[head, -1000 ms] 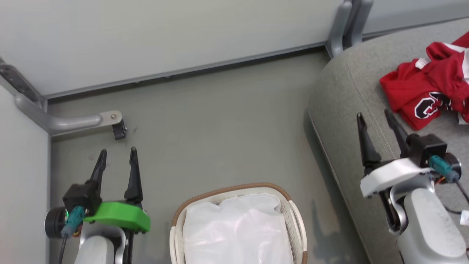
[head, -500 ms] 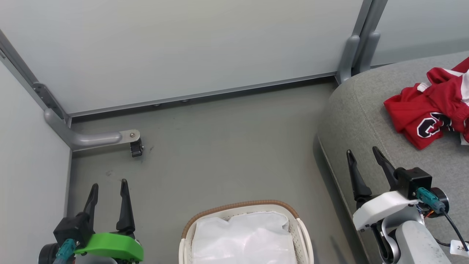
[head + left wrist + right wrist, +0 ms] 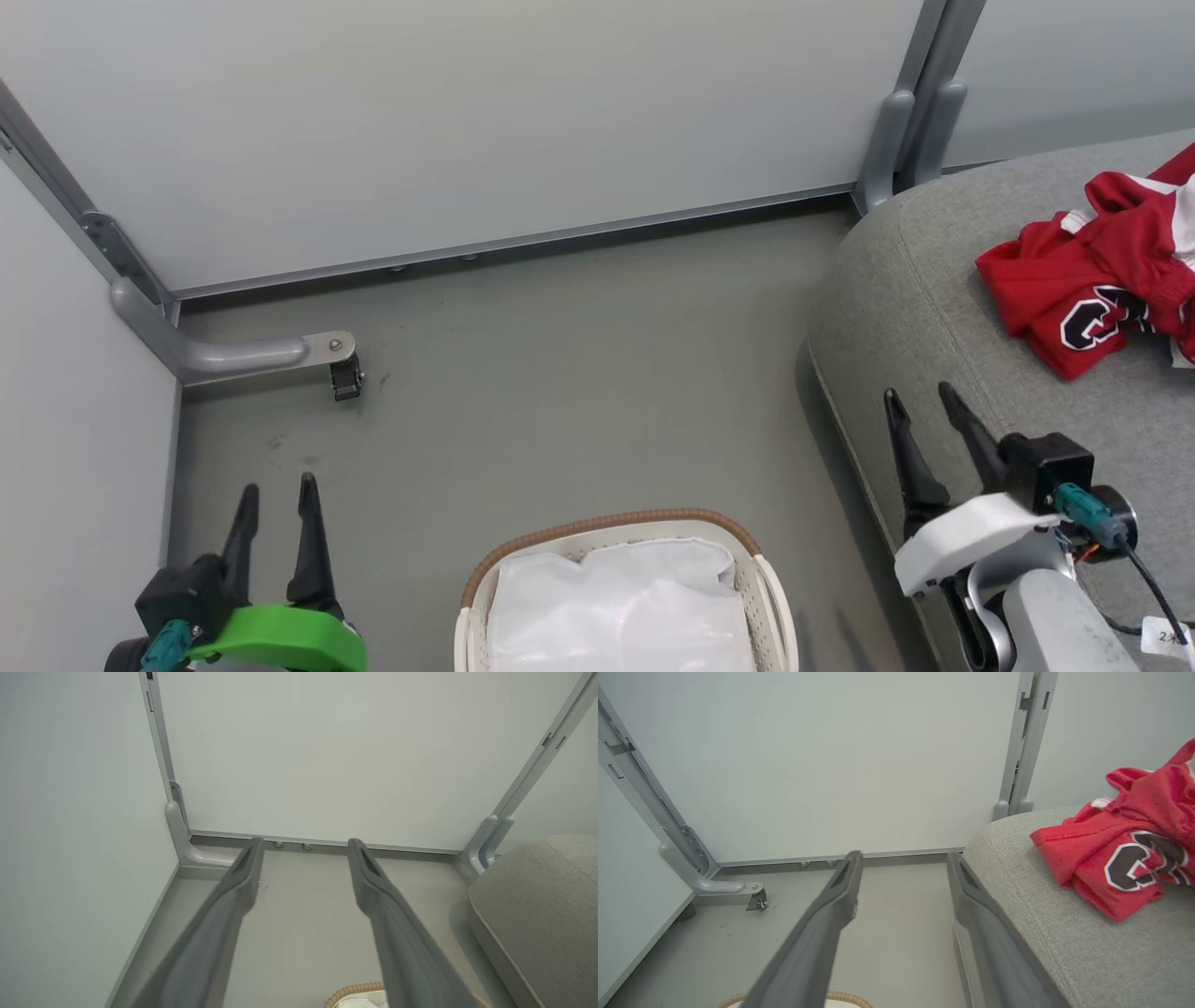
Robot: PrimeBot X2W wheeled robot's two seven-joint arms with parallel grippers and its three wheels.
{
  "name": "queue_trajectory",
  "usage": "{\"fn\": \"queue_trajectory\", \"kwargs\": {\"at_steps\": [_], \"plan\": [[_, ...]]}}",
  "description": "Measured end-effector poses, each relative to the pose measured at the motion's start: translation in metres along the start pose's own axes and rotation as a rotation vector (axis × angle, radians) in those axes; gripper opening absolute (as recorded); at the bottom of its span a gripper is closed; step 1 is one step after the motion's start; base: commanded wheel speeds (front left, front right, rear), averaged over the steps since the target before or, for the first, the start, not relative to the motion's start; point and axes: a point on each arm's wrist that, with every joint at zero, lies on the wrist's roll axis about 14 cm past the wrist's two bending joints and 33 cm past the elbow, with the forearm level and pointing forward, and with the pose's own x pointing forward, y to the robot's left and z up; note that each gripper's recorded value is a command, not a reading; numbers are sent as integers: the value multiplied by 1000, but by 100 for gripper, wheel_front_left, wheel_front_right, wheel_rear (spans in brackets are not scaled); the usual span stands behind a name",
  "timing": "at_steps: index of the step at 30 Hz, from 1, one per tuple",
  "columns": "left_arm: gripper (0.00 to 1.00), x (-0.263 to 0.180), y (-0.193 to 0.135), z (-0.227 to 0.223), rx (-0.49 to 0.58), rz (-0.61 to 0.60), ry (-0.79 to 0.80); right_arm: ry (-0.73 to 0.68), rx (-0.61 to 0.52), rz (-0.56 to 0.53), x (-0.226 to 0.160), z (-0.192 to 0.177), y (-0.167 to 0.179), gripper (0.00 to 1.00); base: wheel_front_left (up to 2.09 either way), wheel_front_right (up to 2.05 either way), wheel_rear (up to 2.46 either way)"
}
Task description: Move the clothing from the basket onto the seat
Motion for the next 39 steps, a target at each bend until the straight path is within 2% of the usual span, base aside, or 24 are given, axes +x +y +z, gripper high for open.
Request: {"fn": "queue_trajectory", "kwargs": {"at_steps": [5, 24, 39], "plan": [[0, -3, 3, -12, -30, 18, 43, 66, 41, -21, -10, -20, -2, 0, 0, 0, 0], [0, -3, 15, -8, -351, 97, 50, 58, 378, -112, -10, -15, -15, 0, 0, 0, 0], [0, -2, 19, -3, -556, 120, 41, 56, 600, -149, -13, -14, -21, 0, 0, 0, 0]]}}
